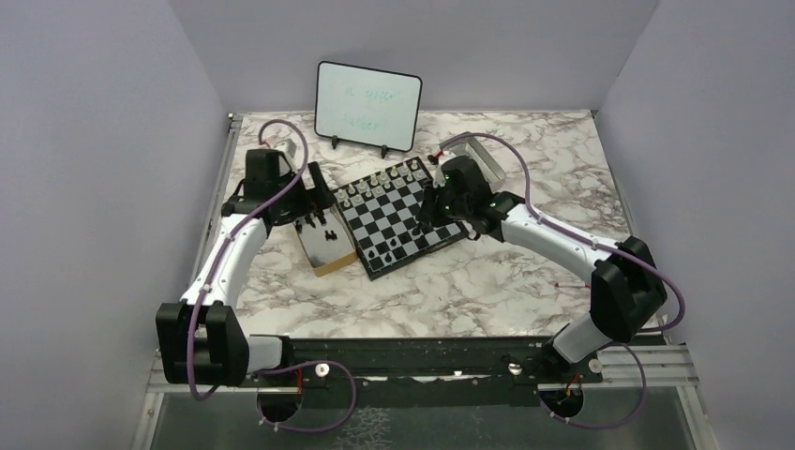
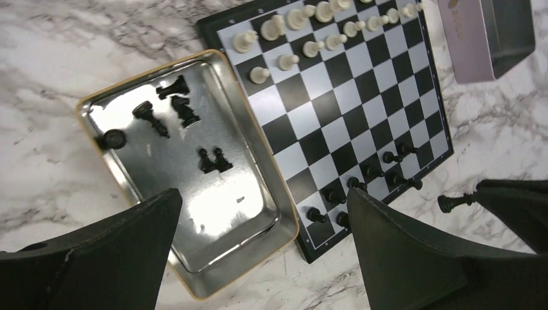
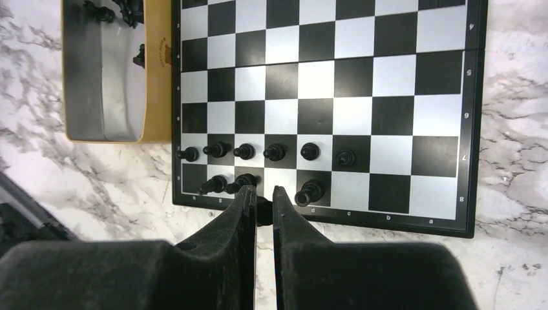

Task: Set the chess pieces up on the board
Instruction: Place the chess piece on the chessboard.

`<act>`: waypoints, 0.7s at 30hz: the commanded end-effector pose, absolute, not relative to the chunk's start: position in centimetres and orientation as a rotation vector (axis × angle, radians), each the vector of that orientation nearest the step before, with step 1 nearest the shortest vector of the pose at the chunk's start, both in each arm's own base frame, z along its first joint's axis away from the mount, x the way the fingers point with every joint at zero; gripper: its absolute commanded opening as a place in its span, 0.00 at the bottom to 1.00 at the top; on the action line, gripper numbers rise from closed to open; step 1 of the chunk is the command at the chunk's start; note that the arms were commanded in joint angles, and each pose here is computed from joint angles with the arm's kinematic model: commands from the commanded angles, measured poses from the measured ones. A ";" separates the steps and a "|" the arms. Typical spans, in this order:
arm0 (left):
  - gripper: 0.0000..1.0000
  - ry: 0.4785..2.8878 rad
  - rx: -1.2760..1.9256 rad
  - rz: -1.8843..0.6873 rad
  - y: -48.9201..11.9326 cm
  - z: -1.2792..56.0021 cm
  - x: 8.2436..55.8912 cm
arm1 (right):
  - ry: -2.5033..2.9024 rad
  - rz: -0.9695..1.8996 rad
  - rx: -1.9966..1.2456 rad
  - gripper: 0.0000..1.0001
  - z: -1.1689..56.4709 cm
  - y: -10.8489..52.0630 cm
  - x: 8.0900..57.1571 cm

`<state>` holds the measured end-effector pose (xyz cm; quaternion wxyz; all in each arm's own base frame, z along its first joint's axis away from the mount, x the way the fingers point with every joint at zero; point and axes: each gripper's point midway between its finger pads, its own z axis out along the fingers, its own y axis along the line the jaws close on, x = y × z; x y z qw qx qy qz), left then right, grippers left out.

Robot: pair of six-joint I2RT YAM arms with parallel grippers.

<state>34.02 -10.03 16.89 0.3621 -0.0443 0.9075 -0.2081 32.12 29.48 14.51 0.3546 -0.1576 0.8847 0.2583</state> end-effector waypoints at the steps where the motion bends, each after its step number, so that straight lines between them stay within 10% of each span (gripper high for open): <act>1: 0.99 2.285 -0.302 -0.689 -8.4 17.8 33.1 | 2.198 0.499 -0.451 0.08 16.5 29.7 32.6; 21: 0.99 2.294 -0.384 -0.546 -6.0 15.2 33.7 | 2.124 0.240 -0.562 0.08 12.0 32.8 30.5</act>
